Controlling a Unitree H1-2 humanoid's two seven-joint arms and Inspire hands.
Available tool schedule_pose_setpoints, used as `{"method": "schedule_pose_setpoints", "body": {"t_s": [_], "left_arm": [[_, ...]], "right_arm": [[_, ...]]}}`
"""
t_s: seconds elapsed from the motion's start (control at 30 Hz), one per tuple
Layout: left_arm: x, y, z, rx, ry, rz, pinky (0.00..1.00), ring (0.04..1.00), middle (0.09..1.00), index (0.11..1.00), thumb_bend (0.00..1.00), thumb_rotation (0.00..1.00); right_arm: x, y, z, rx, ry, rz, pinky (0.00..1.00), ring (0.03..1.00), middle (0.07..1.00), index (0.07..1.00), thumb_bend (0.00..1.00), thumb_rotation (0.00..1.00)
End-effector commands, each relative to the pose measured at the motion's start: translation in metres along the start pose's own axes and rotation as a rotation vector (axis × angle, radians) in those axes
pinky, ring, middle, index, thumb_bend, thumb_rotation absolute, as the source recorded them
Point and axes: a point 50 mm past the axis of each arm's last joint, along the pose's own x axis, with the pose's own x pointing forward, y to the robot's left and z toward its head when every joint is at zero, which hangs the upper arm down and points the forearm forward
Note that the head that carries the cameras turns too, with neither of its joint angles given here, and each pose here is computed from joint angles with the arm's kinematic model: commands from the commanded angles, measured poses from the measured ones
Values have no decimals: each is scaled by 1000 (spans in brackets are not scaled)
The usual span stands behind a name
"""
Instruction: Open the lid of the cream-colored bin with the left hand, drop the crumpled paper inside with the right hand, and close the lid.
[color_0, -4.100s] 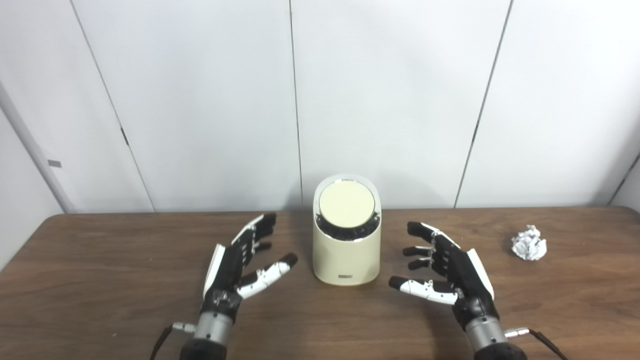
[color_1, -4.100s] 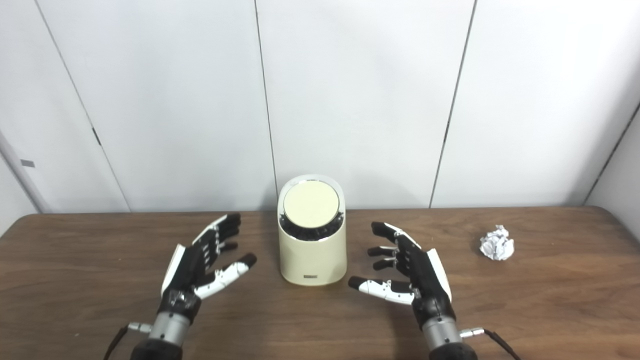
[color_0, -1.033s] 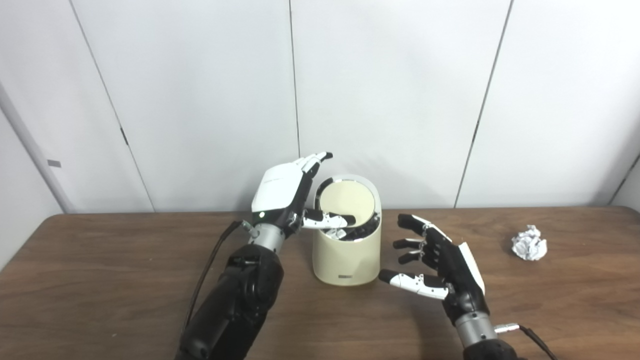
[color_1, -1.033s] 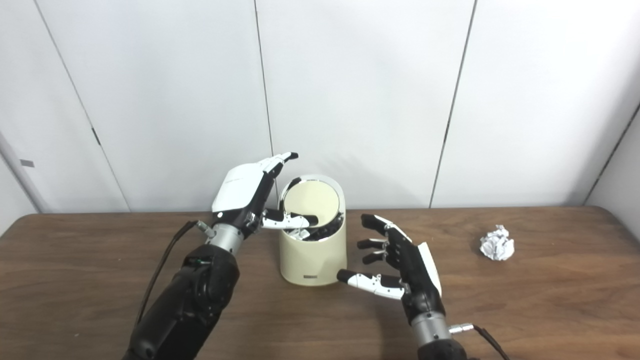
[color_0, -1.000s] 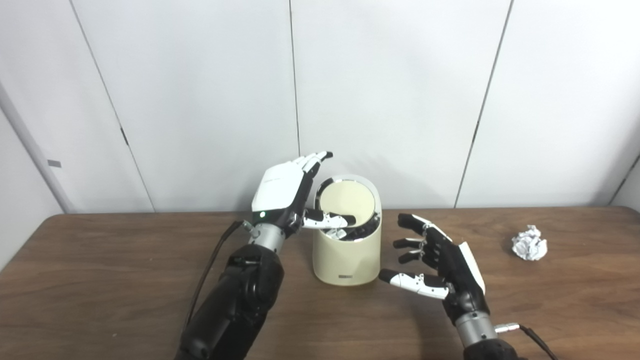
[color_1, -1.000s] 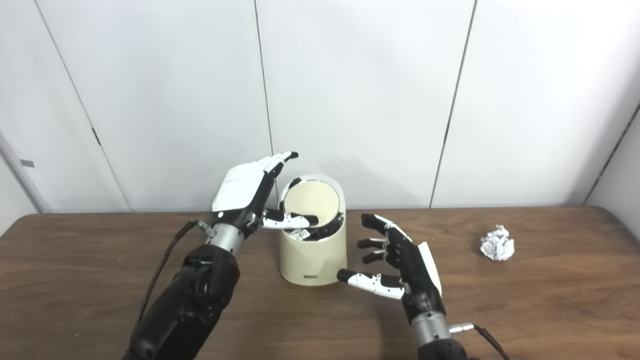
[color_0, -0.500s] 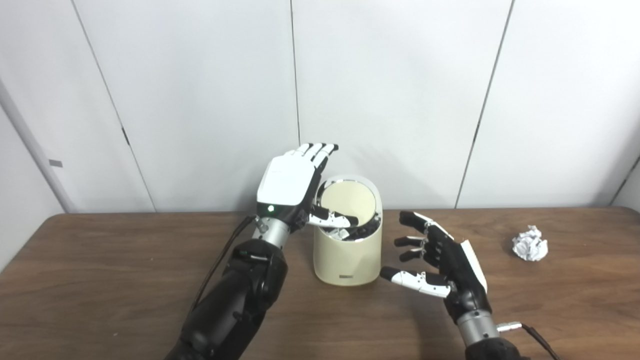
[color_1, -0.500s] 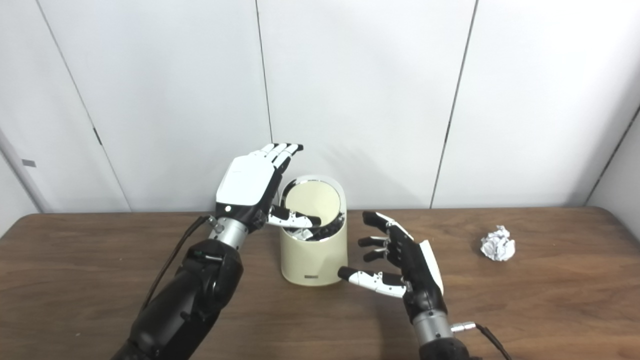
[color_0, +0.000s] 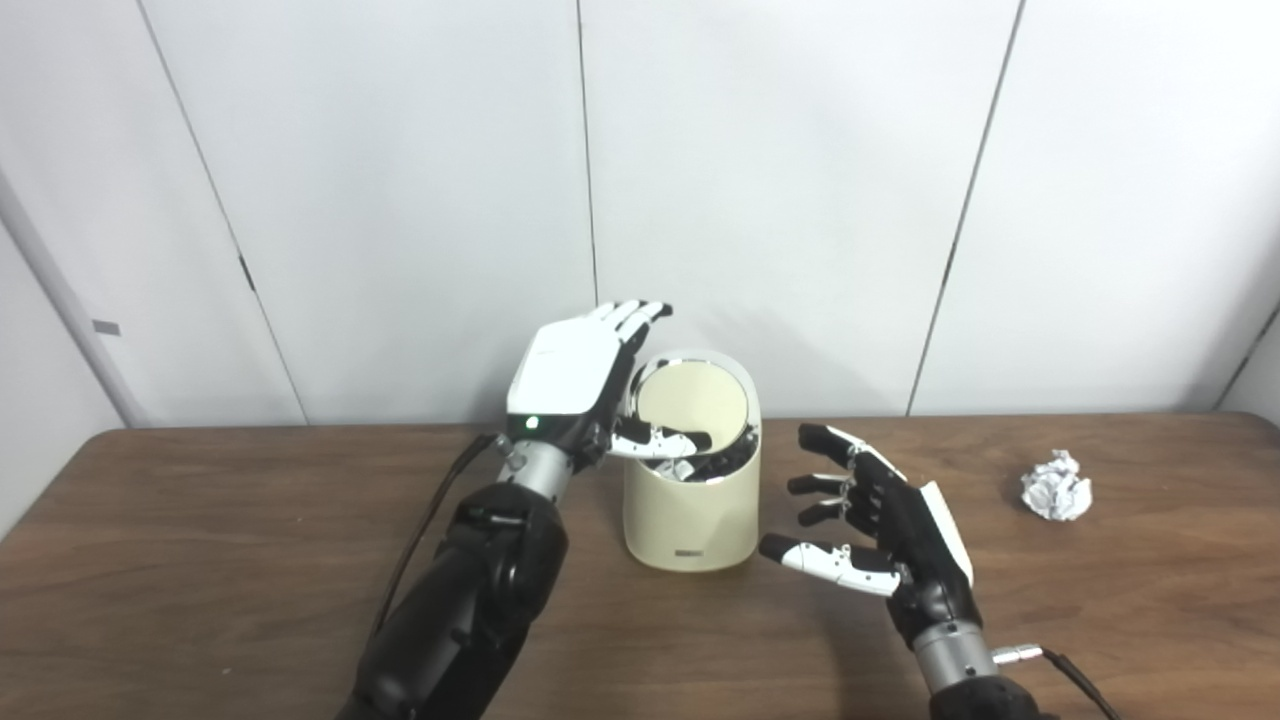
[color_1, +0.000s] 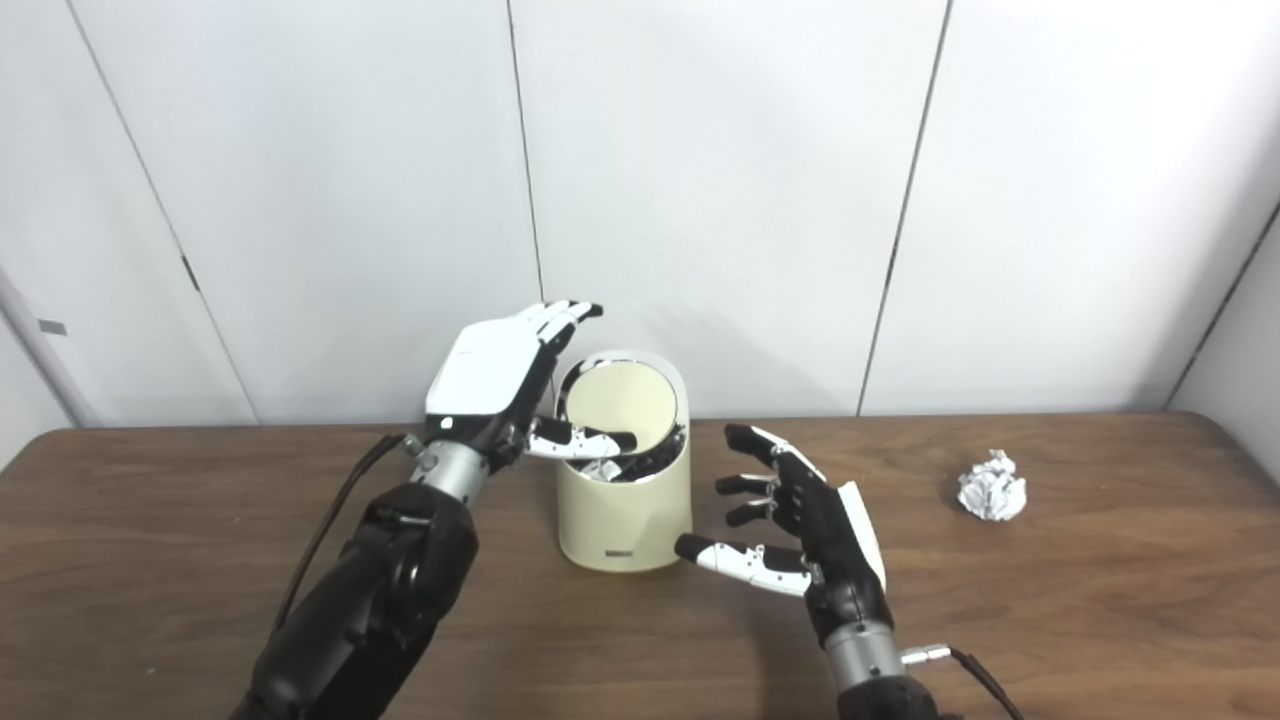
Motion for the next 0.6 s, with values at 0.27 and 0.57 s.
{"method": "schedule_pose_setpoints", "body": {"t_s": [0.27,0.57], "left_arm": [[4,27,1,-370,-18,200,652,795,832,871,693,271],[-9,32,-6,-679,-8,291,671,802,820,867,685,242]], "right_arm": [[5,-2,17,8,-66,-5,520,662,821,781,723,201],[6,-6,15,10,-75,-30,518,652,814,774,719,216]]}}
